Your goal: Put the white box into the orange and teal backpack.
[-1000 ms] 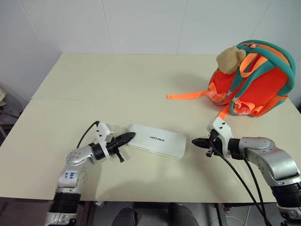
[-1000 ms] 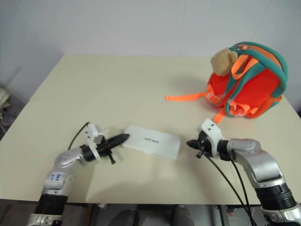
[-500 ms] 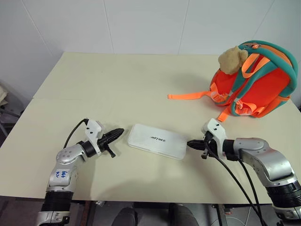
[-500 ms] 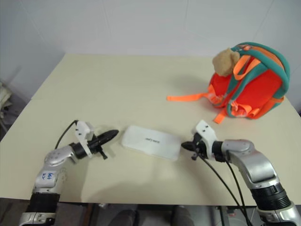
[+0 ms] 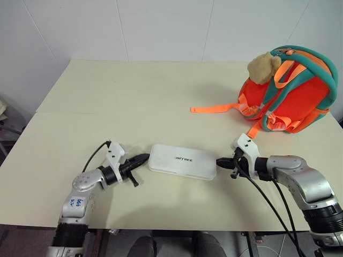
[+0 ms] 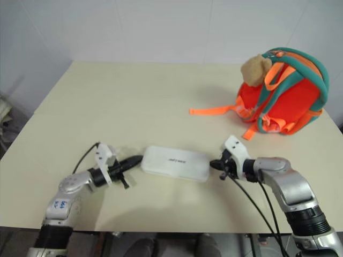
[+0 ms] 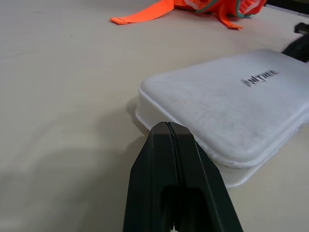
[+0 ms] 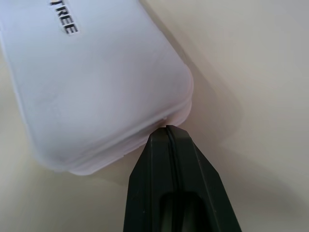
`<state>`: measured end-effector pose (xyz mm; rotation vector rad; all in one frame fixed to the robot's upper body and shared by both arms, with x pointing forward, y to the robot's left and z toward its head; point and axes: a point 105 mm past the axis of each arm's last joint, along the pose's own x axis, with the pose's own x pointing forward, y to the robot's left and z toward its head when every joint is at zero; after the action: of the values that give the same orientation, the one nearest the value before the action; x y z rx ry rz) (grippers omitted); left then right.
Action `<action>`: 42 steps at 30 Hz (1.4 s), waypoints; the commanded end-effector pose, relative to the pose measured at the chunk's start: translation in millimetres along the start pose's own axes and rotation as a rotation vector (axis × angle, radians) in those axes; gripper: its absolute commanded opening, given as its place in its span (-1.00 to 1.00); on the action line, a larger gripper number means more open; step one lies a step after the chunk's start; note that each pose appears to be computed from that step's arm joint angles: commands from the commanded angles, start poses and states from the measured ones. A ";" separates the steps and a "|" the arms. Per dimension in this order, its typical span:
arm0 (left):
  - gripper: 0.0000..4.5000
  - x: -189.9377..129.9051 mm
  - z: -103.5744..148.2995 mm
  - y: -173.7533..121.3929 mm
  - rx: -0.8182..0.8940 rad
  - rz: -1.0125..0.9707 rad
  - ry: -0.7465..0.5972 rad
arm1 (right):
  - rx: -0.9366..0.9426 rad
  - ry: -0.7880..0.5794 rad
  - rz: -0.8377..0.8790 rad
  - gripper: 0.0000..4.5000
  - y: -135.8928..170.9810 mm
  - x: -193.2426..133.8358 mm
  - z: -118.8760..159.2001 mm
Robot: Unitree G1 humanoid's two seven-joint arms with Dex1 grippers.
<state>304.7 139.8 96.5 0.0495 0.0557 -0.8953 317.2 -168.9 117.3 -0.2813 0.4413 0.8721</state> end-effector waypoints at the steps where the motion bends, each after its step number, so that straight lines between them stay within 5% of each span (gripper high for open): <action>1: -1.00 6.8 9.1 -26.8 -0.002 -0.082 -0.038 | -0.044 -0.046 0.023 -0.95 -2.7 -3.9 12.5; 27: -1.00 12.5 7.9 -24.9 0.002 -0.014 -0.047 | -0.036 0.031 -0.016 -0.95 -14.9 -18.3 0.9; 30: -1.00 4.1 7.6 -10.9 0.023 0.034 -0.019 | -0.021 0.042 -0.039 -0.54 -22.3 -27.2 1.4; 33: -0.73 -10.5 8.4 7.7 0.071 0.085 0.031 | -0.017 0.067 -0.074 -0.10 -34.2 -41.2 1.0; 40: 0.20 -35.4 13.4 32.4 -0.043 0.097 0.075 | 0.070 0.040 -0.089 0.92 -49.1 -61.6 18.4; 42: 0.48 -37.3 17.3 32.0 -0.171 0.051 0.079 | 0.187 -0.005 0.017 1.00 -34.3 -62.6 30.6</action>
<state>308.1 185.2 106.0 0.0067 0.1926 -0.8037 323.8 -225.5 154.7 -0.1801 0.5475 0.7883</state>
